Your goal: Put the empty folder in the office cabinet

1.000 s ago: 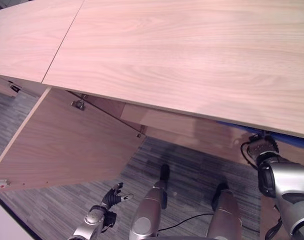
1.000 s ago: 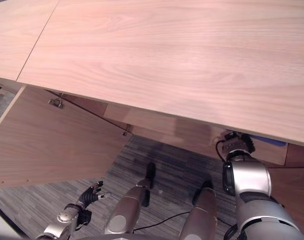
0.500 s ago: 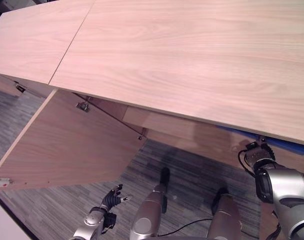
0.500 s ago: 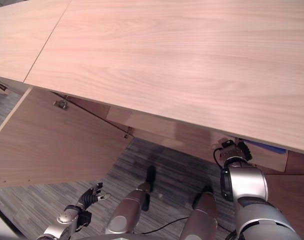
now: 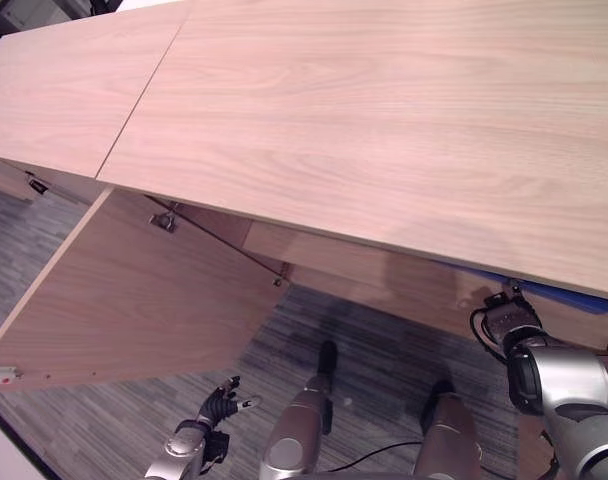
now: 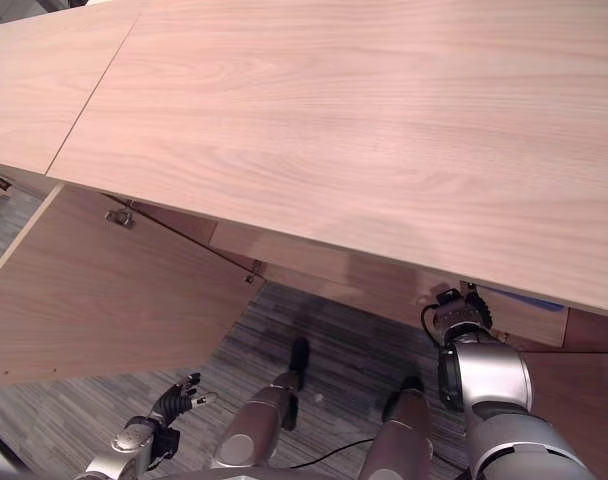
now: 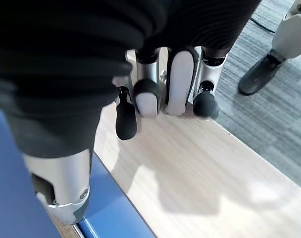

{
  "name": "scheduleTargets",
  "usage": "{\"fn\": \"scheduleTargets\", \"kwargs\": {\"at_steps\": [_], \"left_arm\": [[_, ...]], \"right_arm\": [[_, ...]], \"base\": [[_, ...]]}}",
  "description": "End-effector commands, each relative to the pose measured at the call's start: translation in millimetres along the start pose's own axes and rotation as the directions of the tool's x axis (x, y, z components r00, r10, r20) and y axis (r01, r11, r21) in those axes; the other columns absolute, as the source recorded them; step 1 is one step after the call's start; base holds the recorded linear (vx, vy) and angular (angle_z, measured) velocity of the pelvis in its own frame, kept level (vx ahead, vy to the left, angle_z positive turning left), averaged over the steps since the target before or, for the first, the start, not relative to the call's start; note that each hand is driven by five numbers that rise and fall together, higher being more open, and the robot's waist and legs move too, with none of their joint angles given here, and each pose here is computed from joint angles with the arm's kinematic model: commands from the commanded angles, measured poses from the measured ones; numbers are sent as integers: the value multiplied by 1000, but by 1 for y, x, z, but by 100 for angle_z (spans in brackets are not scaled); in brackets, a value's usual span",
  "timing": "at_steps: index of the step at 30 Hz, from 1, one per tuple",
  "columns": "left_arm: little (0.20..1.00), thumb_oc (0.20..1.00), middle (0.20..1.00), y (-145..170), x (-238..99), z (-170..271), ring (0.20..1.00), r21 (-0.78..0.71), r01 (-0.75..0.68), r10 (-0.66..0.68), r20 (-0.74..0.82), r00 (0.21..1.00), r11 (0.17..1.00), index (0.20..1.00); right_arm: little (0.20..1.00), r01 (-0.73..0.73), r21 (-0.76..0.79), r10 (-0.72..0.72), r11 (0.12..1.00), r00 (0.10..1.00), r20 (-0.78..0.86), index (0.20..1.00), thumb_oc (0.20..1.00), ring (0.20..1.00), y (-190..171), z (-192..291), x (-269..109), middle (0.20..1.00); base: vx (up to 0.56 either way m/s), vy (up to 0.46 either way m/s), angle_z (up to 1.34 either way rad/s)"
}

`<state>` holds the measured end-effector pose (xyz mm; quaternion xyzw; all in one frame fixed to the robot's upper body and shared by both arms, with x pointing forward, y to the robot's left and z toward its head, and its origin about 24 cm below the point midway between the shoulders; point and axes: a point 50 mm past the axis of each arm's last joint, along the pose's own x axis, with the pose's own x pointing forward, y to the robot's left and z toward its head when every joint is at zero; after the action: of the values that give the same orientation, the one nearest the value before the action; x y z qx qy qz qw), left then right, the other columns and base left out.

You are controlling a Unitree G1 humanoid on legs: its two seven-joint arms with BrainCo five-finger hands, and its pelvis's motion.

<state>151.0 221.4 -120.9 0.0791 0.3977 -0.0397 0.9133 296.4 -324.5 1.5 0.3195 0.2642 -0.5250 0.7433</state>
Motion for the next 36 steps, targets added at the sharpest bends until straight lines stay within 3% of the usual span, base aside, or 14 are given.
{"fn": "scheduleTargets", "kwargs": {"at_steps": [1,5,10,15,20,26,30,33,34,36], "left_arm": [[1000,1000,1000,20,2,16,1000,-18,-43,44,58,997,999,1000],[1000,1000,1000,22,-2,12,1000,-5,-27,27,57,998,1000,1000],[1000,1000,1000,23,-5,13,1000,9,-5,5,70,998,1000,1000],[1000,1000,1000,20,-6,13,1000,7,14,-14,69,997,1000,1000],[1000,1000,1000,18,-4,14,1000,-1,17,-17,69,997,1000,1000],[1000,1000,1000,21,-4,15,1000,-15,4,-3,70,998,1000,1000],[1000,1000,1000,26,-6,16,1000,-29,-6,9,80,997,1000,1000],[1000,1000,1000,33,-9,14,1000,-72,-26,33,93,995,997,1000],[1000,1000,1000,33,-9,14,1000,-72,-26,33,93,995,997,1000],[1000,1000,1000,37,-13,0,1000,-89,-49,54,56,997,995,1000]], "right_arm": [[1000,-262,-35,261,964,923,284,1000,1000,1000,56,94,-41,1000],[1000,-322,-145,351,936,811,469,1000,1000,1000,76,157,-80,1000],[1000,-323,-190,371,927,717,590,1000,1000,1000,81,201,-111,1000],[1000,-351,-237,417,906,641,645,1000,1000,1000,92,214,-134,1000],[1000,-334,-254,418,908,666,618,1000,1000,1000,90,204,-123,1000],[1000,-338,-247,418,908,710,567,1000,1000,1000,85,182,-102,1000],[1000,-357,-295,463,886,691,555,1000,1000,1000,86,162,-91,1000],[1000,-511,-276,579,814,678,453,1000,1000,1000,57,66,-50,1000],[1000,-511,-276,579,814,678,453,1000,1000,1000,57,66,-50,1000],[1000,-530,-326,622,783,686,378,1000,1000,1000,15,11,-33,1000]], "base": [[0,0,0],[0,0,0],[0,0,0],[13,-4,0],[0,0,0],[0,0,0],[-17,3,1],[-4,7,2],[23,8,4],[65,2,-12]]}}
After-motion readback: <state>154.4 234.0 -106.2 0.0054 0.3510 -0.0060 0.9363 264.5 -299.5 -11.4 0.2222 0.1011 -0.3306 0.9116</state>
